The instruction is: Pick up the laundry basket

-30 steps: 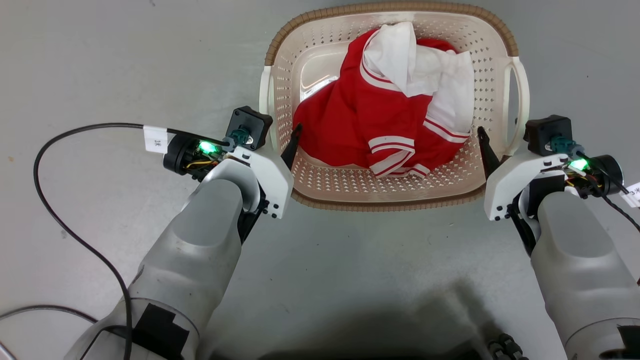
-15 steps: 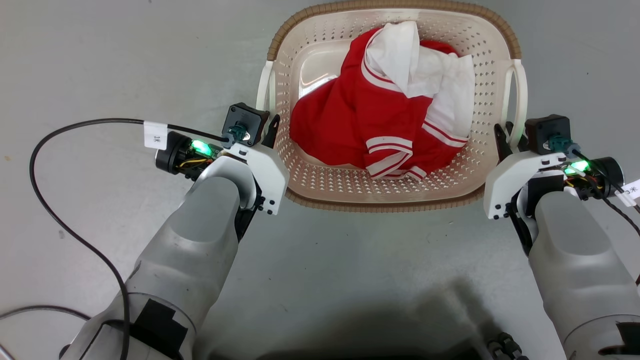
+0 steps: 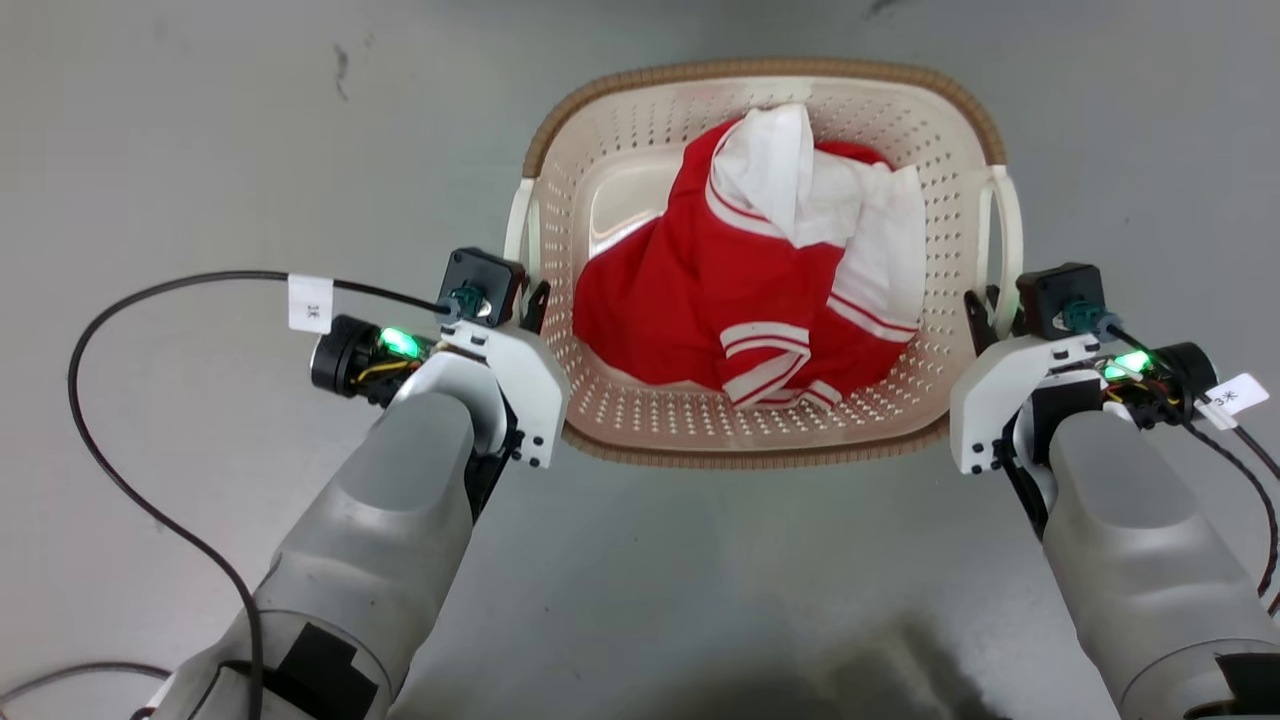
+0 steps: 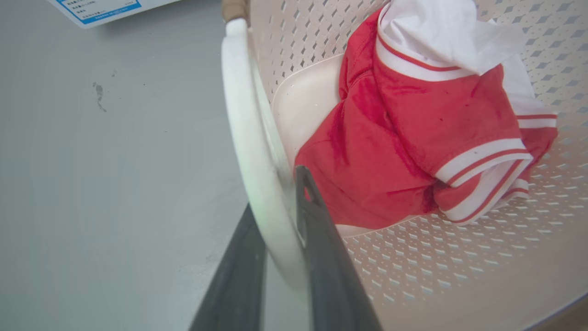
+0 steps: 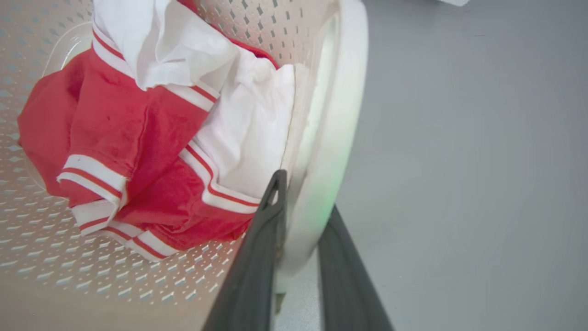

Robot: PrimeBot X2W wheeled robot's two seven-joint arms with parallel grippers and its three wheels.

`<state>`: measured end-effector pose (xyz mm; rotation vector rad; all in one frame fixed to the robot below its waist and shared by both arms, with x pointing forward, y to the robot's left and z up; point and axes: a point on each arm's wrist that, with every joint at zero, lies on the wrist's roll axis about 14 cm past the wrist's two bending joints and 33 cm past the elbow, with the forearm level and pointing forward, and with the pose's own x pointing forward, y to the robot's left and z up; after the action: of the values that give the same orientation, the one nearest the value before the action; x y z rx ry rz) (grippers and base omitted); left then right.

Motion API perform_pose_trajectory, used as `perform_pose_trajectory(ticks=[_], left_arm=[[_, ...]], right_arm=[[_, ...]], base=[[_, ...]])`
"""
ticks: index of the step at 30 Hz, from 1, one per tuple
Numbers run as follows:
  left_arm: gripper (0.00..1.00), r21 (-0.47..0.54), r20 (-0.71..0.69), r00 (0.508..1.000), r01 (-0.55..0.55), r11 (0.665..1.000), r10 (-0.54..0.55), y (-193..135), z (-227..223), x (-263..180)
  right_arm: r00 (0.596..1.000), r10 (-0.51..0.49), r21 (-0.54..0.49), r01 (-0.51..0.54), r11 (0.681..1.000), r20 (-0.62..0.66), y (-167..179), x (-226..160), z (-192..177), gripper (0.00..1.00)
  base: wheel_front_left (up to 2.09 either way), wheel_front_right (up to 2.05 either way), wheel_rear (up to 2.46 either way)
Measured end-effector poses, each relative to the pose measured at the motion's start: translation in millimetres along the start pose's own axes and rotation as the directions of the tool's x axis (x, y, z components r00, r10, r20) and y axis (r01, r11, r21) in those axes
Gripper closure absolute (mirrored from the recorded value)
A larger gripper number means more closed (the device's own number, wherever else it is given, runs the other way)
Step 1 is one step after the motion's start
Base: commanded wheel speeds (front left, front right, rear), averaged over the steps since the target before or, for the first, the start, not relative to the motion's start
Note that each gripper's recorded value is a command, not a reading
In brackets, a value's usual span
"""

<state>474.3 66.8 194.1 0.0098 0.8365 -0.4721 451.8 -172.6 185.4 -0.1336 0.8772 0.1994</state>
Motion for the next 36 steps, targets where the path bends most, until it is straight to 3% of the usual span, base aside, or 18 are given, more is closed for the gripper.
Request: perform_pose_trajectory(ticks=[16, 36], left_arm=[[1.0, -0.066, -0.017, 0.997, -0.075, 0.995, 0.074, 0.5, 12.3, -68.4], [1.0, -0.103, -0.031, 0.992, -0.126, 0.987, 0.123, -11.8, 3.8, -157.8]], right_arm=[[0.997, 0.062, -0.068, -0.058, 0.996, 0.056, 25.4, -52.1, 34.8, 1.0], [0.992, 0.122, -0.101, -0.119, 0.988, 0.023, 63.0, -137.6, 28.2, 1.0]], base=[[0.0, 0.0, 0.0], [0.0, 0.0, 0.0]])
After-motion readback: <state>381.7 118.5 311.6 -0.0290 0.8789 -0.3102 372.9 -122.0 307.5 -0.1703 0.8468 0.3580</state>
